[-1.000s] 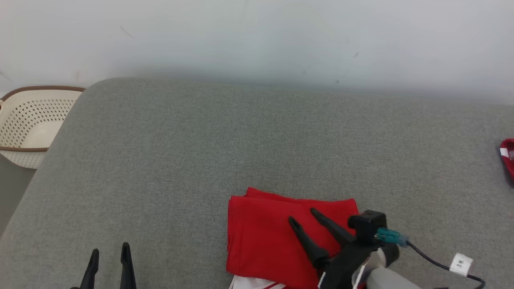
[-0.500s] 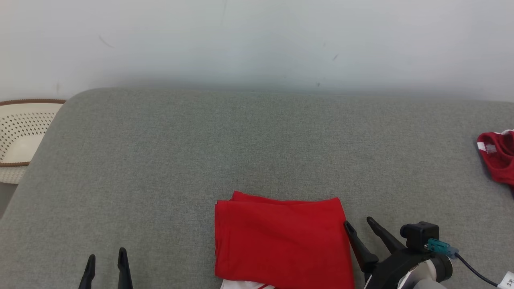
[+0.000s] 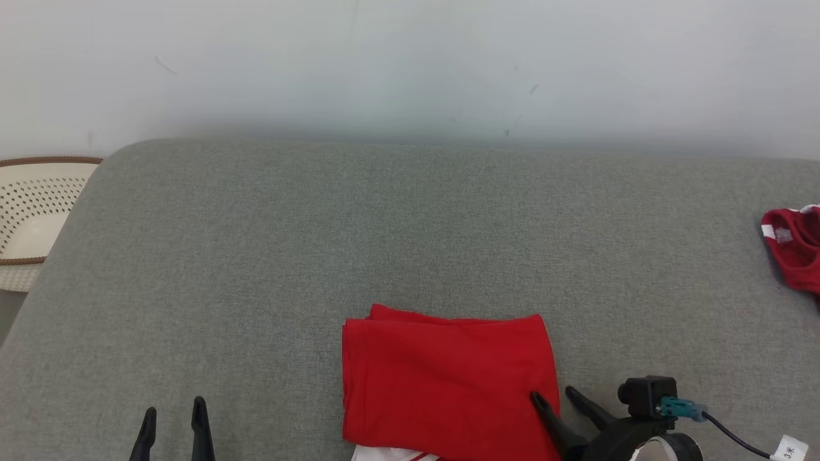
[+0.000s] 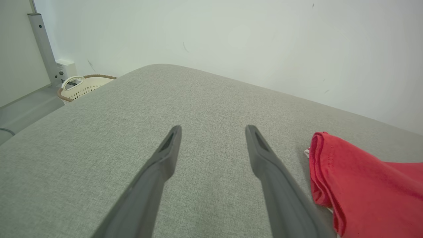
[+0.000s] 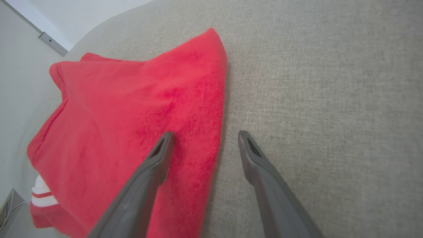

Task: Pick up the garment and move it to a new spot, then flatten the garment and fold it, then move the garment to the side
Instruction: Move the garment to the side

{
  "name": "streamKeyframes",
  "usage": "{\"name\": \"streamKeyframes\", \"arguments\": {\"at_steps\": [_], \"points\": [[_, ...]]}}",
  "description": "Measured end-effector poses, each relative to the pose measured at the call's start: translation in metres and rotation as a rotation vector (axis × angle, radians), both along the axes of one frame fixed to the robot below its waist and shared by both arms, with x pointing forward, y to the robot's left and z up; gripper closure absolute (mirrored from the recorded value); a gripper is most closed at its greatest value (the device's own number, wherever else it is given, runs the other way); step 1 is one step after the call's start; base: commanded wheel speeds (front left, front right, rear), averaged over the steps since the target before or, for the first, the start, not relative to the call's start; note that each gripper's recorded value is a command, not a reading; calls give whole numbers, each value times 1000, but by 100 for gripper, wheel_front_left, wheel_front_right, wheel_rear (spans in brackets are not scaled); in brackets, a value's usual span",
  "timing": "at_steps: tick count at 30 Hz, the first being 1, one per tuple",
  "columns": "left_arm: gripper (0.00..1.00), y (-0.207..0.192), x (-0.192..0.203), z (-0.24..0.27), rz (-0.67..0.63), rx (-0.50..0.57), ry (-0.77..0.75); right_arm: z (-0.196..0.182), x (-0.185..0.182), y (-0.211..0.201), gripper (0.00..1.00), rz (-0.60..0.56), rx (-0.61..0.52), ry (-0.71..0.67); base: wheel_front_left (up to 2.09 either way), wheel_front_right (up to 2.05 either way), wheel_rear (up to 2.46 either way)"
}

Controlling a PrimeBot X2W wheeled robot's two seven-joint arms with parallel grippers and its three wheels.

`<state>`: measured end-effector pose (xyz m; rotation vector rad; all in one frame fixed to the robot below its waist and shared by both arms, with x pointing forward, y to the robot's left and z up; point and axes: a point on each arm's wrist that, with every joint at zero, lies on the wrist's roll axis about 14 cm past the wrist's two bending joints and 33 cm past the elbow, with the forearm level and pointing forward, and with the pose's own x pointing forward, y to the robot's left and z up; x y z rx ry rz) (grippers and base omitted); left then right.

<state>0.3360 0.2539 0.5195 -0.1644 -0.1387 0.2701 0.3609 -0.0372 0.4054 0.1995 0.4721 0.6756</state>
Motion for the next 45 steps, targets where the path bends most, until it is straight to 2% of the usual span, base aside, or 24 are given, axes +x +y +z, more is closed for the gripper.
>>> {"name": "streamKeyframes", "arguments": {"at_steps": [5, 6, 7, 8, 14, 25, 34, 45], "points": [[0, 2, -1, -1, 6, -1, 4, -10, -8, 6, 0, 17, -1, 61, 0, 0, 0], [0, 3, -1, -1, 7, -1, 4, -12, -10, 9, 9, 23, 2, 76, 0, 0, 0], [0, 3, -1, -1, 8, -1, 5, -12, -11, 12, 53, 33, 0, 81, 0, 0, 0], [0, 3, -1, -1, 9, -1, 5, -12, -12, 14, 100, 42, 0, 78, 0, 0, 0], [0, 4, -1, -2, 8, -1, 7, -10, -9, 18, 100, 54, 6, 54, 0, 0, 0], [0, -3, 5, -2, -5, -3, 8, 36, 55, -8, 100, 22, -65, -152, 0, 0, 0], [0, -9, 17, -6, -27, 11, 21, 66, 105, -48, 100, -42, -143, -253, 0, 0, 0], [0, -15, 44, 6, -53, 54, -14, 79, 139, -110, 100, -112, -284, -304, 0, 0, 0]]}}
